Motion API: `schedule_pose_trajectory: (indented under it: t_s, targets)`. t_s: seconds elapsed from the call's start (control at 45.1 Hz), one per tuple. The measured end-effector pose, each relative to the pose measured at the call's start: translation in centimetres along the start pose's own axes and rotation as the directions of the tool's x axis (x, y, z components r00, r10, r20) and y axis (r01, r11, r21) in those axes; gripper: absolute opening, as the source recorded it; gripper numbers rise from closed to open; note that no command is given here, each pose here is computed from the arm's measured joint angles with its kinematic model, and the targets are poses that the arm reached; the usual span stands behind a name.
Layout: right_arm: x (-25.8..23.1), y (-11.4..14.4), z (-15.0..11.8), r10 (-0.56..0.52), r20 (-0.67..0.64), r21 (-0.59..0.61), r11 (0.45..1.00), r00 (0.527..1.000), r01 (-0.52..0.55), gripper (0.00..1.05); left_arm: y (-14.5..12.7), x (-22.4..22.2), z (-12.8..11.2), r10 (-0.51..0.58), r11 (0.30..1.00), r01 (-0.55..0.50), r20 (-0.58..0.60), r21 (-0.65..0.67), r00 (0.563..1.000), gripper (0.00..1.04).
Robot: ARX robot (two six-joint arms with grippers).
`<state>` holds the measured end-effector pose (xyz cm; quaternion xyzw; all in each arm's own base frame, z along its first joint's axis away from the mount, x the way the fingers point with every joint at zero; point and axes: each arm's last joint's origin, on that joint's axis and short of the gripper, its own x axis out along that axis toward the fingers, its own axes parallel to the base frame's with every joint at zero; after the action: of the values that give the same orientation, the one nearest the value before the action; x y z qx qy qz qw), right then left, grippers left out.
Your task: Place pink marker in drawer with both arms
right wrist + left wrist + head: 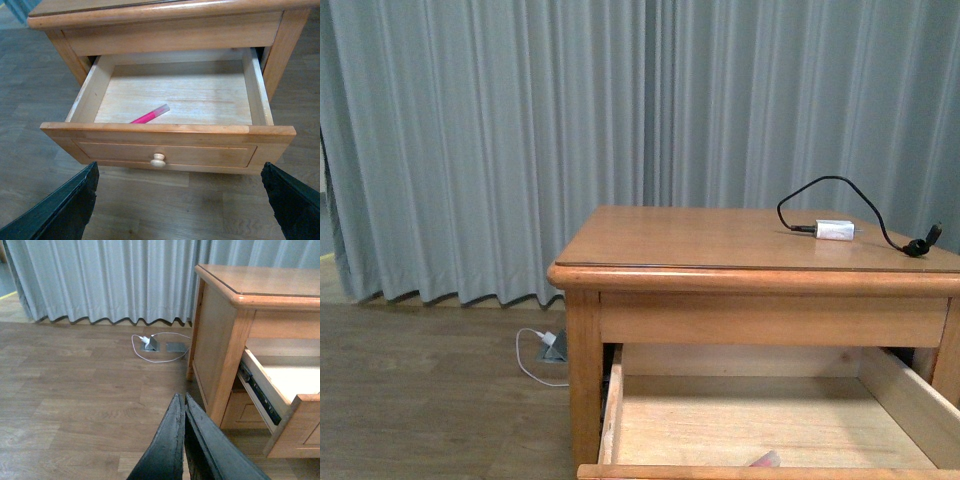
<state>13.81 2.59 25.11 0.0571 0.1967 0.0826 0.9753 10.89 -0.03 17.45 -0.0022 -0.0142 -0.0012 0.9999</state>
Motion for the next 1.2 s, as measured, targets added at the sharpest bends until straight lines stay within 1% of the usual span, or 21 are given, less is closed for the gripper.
schedule_pose_trajectory:
  t_s: [0.067,0.155,0.222,0.599,0.687,0.71,0.776,0.82,0.931,1.087,1.131,1.175,1.197]
  targets:
    - [0.0,0.0,0.0,0.000,0.000,0.000,1.000,1.000,0.000,0.96,0.0,-0.2,0.0,0.000,1.000,0.000,-0.002,0.000,1.000,0.04]
    - [0.0,0.0,0.0,0.000,0.000,0.000,1.000,1.000,0.000,0.96,0.0,-0.9,-0.5,-0.001,1.000,0.001,-0.034,0.000,0.999,0.04]
    - [0.0,0.0,0.0,-0.001,0.000,0.000,1.000,1.000,0.001,0.96,0.0,-1.2,-0.3,0.000,1.000,0.000,-0.008,0.000,1.000,0.04]
    - [0.0,0.0,0.0,-0.002,0.001,0.000,1.000,1.000,0.002,0.96,0.0,-1.2,-0.3,0.000,1.000,0.000,-0.008,-0.001,1.000,0.05]
    - [0.2,0.0,-0.2,-0.095,0.129,0.002,0.995,0.987,0.095,0.96,0.0,-1.2,-0.3,0.000,1.000,0.000,-0.008,0.000,1.000,0.18]
    - [0.2,0.0,-0.2,-0.101,0.137,0.006,0.995,0.985,0.101,0.96,0.0,-1.2,-0.3,0.000,1.000,0.000,-0.008,0.000,1.000,0.20]
    - [0.2,-0.1,0.0,-0.116,0.134,0.025,0.993,0.984,0.113,0.96,0.0,-1.2,-0.3,0.000,1.000,0.000,-0.008,0.000,1.000,0.30]
    - [0.3,-0.1,0.1,-0.113,0.098,0.028,0.993,0.989,0.110,0.96,0.0,-1.2,-0.3,0.000,1.000,0.000,-0.008,0.000,1.000,0.38]
    - [1.1,-0.3,0.8,-0.064,-0.026,0.068,0.996,0.998,0.066,0.96,0.0,-1.2,-0.3,0.000,1.000,0.000,-0.008,0.000,1.000,0.55]
    - [3.2,-1.1,2.6,-0.041,-0.197,0.060,0.997,0.979,0.054,0.96,0.0,-1.2,-0.3,0.000,1.000,0.000,-0.008,0.000,1.000,0.80]
    - [4.2,-1.8,3.4,-0.049,-0.236,0.034,0.998,0.971,0.058,0.96,0.0,-1.2,-0.3,0.000,1.000,0.000,-0.008,0.000,1.000,0.89]
    - [5.7,-2.8,4.3,-0.085,-0.264,0.003,0.996,0.961,0.089,0.96,0.0,-1.2,-0.3,0.000,1.000,0.000,-0.008,0.000,1.000,0.99]
    - [6.3,-3.2,4.6,-0.095,-0.274,-0.004,0.995,0.957,0.098,0.96,0.0,-1.2,-0.3,0.000,1.000,0.000,-0.008,0.000,1.000,1.00]
